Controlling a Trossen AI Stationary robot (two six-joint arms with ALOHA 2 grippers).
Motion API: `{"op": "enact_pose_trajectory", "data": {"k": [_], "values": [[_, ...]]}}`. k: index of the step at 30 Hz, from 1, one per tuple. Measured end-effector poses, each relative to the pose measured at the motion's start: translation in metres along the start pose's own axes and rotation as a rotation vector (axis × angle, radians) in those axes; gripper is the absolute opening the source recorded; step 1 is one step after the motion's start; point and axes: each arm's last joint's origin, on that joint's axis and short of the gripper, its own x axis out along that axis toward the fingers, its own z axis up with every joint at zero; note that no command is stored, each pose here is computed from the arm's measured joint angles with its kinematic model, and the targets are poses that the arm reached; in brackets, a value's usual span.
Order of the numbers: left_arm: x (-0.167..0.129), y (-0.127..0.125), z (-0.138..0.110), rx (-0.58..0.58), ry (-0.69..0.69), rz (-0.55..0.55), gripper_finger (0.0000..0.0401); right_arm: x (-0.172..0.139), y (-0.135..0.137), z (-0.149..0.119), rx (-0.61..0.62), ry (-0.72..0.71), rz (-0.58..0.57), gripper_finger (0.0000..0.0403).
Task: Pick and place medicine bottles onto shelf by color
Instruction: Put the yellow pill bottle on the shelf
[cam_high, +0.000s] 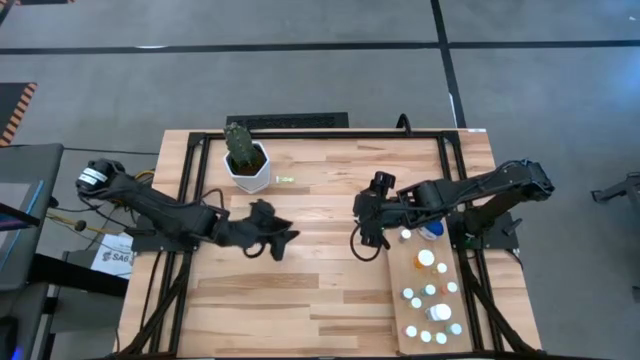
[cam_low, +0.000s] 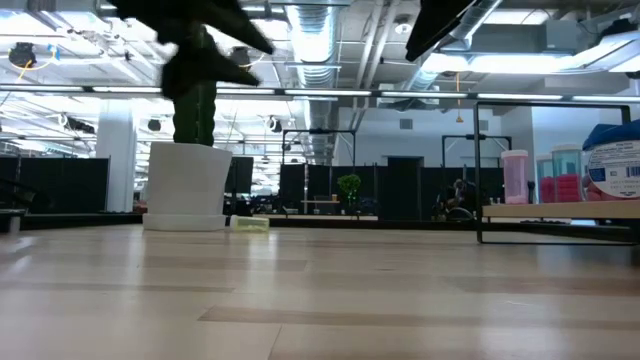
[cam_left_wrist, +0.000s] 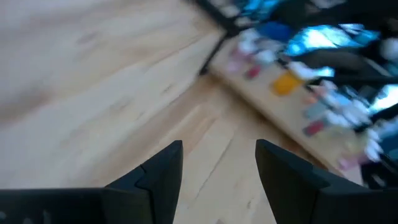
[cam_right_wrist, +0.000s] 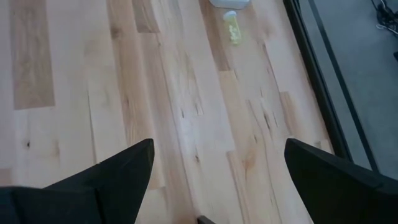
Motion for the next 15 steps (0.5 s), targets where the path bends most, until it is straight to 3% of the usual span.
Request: {"op": "enact_pose_trajectory", "data": {"k": [6, 11, 15], "values": [[0.025, 0.009, 0.019, 0.272, -0.008, -0.068, 0.0188, 0.0, 0.0, 0.0, 0.0, 0.0, 0.0, 0.0379], [0.057, 0.041, 0.027, 0.283, 0.146, -0.064, 0.0188, 0.0, 0.0, 0.0, 0.0, 0.0, 0.0, 0.0379], [0.08, 0.058, 0.033, 0.368, 0.251, -0.06, 0.0188, 0.0, 0.0, 0.0, 0.0, 0.0, 0.0, 0.0379]]}}
